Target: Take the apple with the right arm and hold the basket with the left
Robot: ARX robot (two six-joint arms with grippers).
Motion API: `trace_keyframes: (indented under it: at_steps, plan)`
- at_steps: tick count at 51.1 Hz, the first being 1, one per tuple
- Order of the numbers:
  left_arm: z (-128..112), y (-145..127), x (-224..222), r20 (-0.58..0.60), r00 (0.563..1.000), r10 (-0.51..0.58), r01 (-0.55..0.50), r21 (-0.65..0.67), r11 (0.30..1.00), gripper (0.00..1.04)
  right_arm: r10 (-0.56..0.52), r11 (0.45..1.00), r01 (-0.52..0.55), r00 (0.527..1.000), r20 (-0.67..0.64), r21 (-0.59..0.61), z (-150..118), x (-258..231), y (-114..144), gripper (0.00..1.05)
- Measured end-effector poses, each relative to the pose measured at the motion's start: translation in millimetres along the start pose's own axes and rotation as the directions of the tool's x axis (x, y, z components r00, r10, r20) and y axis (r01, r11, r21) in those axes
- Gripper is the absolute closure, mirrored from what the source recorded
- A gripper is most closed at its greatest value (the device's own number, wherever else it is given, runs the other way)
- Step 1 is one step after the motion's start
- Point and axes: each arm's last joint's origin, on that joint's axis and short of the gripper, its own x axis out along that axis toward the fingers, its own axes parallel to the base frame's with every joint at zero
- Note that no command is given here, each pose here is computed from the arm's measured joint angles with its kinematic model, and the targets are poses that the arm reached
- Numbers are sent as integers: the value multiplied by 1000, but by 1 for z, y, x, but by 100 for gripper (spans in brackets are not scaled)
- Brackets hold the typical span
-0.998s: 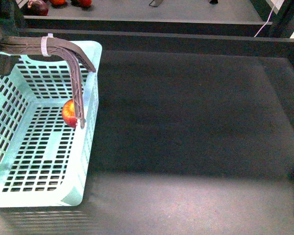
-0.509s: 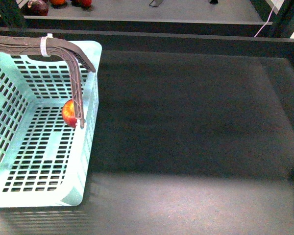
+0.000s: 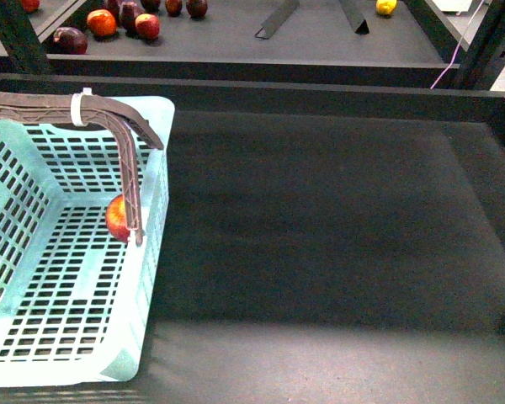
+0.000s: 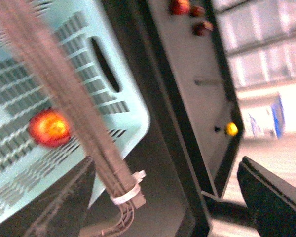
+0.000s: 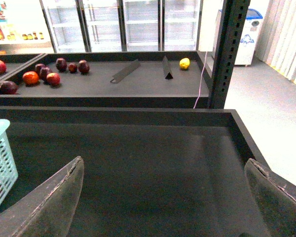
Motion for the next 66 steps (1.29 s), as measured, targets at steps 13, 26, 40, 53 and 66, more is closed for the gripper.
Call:
trace_keyframes:
  at_steps: [13,26,40,53,66]
  plan:
    - [9,32,-41,154,930,-334,100,768,633,63,0,1000,0,1000,0,0,0,0,0,9]
    - [6,64,-66,142,937,-318,39,865,499,101,0,1000,0,1000,0,0,0,0,0,9]
    - [10,89,-90,142,937,-319,33,873,486,101,0,1000,0,1000,0,0,0,0,0,9]
    - [1,107,-103,137,940,-311,33,875,483,101,0,1000,0,1000,0,0,0,0,0,9]
    - [2,105,-114,146,934,-327,32,875,483,101,0,1000,0,1000,0,0,0,0,0,9]
